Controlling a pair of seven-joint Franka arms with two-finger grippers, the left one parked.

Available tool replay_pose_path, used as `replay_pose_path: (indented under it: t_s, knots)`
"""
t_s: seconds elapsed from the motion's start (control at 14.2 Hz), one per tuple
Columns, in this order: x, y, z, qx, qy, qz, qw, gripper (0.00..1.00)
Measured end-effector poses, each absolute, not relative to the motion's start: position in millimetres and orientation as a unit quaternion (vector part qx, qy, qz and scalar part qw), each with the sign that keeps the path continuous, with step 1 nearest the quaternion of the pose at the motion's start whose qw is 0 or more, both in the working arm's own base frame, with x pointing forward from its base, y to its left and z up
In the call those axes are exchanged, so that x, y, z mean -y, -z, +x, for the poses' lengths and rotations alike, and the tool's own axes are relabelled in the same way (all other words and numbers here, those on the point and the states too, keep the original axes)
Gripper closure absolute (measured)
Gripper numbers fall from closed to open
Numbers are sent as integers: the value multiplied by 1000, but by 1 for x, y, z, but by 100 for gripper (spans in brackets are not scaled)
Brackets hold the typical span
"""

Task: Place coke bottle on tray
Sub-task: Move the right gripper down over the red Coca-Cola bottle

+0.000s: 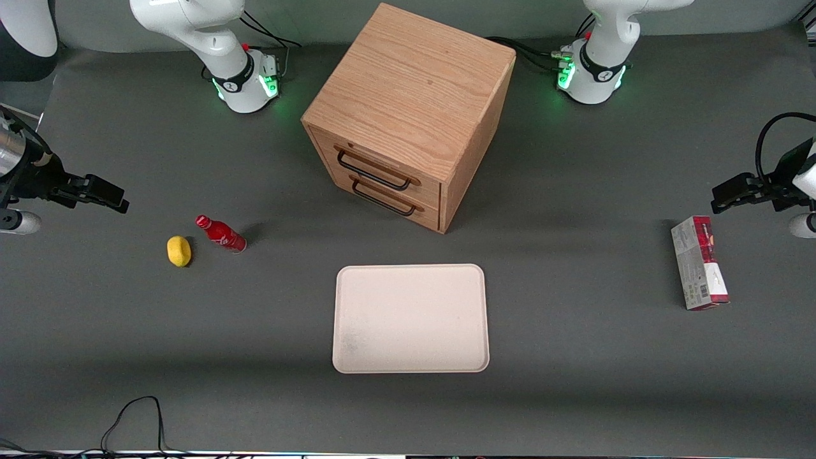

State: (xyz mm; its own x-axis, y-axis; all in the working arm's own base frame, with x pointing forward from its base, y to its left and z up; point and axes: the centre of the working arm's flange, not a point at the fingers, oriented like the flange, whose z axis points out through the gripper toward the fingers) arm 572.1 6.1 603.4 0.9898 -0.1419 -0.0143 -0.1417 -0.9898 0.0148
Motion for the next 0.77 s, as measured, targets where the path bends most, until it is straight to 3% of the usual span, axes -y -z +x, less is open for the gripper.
replay_pose_path:
  t_s: [0.42,0.77]
  knots:
    - [-30,-588,575,49,13,999,6,0]
    - [-49,-500,577,32,37,999,9,0]
